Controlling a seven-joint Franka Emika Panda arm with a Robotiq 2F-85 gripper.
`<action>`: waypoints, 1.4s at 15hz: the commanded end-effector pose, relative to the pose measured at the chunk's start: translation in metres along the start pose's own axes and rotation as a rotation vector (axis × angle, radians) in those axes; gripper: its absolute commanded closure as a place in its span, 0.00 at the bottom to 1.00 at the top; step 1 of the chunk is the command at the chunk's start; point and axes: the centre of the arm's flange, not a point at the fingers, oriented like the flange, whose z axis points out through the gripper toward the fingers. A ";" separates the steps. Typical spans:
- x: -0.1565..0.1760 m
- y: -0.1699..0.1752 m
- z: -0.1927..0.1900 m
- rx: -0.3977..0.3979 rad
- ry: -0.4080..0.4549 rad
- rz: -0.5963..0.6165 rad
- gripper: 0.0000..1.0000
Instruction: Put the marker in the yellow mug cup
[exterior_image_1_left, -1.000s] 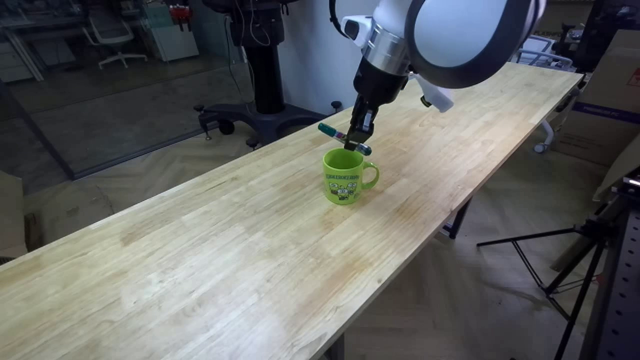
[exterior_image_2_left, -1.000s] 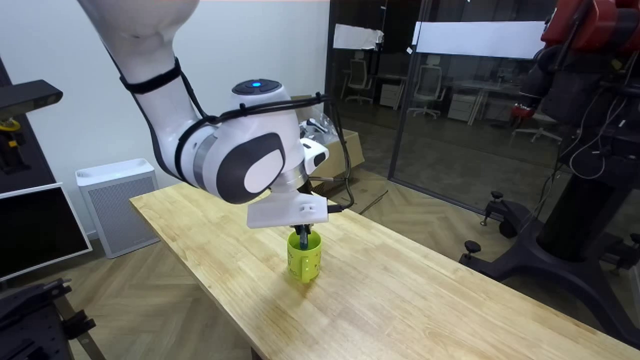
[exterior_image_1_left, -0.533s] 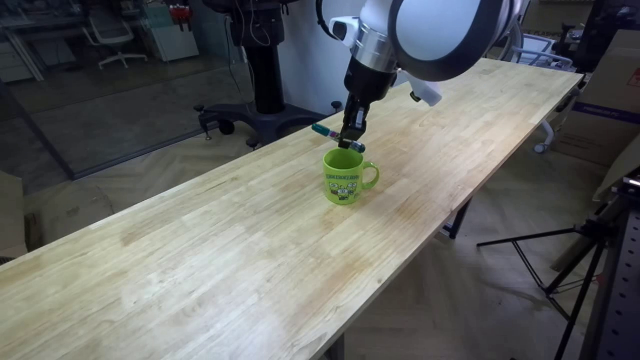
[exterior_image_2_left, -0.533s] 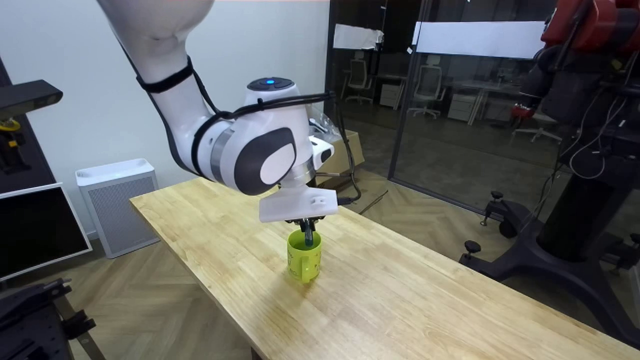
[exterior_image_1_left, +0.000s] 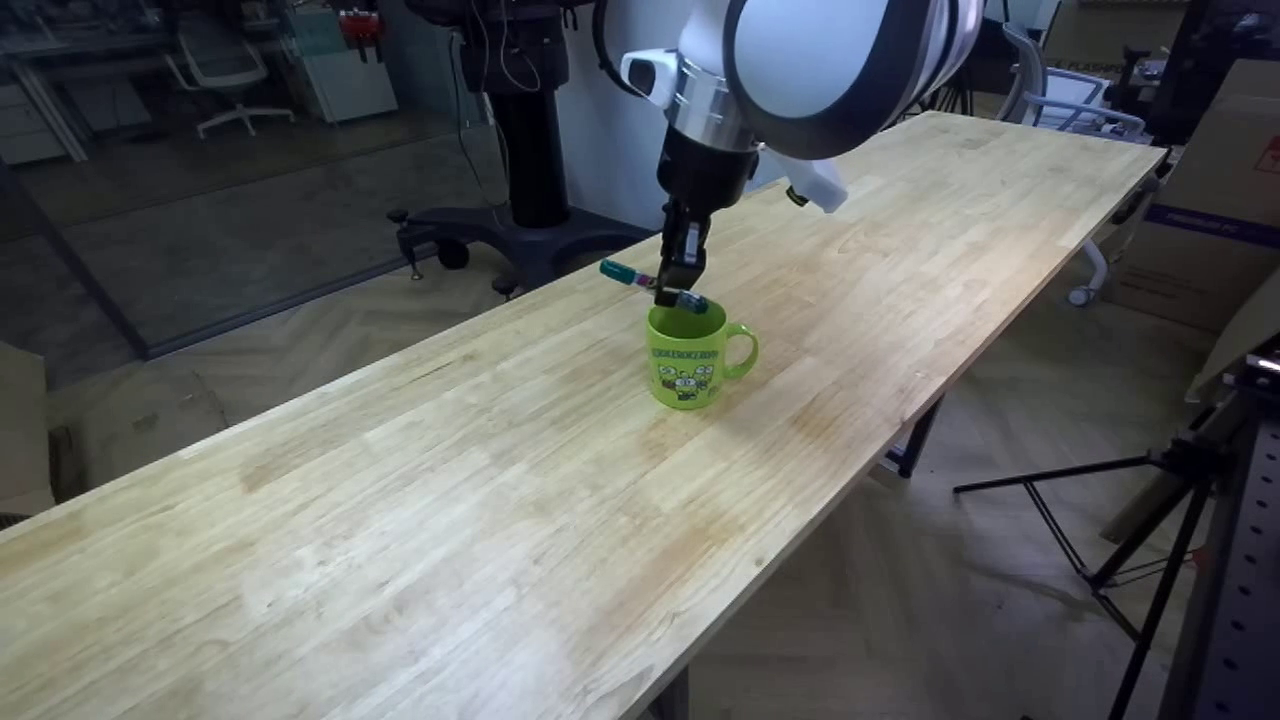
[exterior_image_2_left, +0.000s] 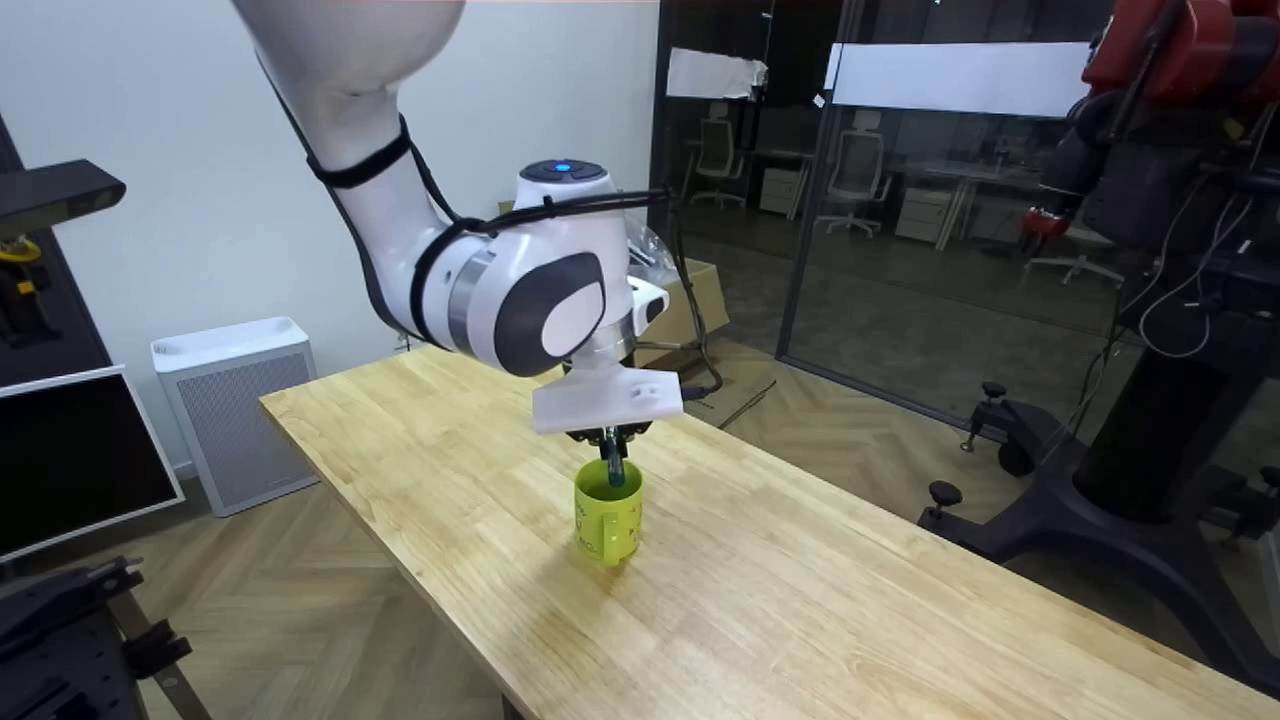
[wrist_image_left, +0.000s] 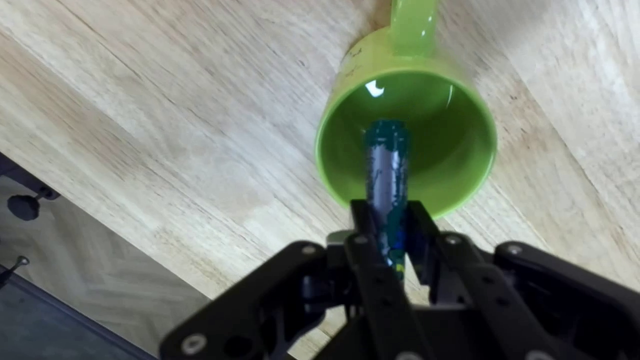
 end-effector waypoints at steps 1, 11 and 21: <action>0.005 0.006 0.003 0.012 -0.002 -0.007 0.95; 0.003 0.006 0.002 0.020 0.007 -0.005 0.01; 0.000 0.004 -0.003 0.270 -0.045 0.124 0.00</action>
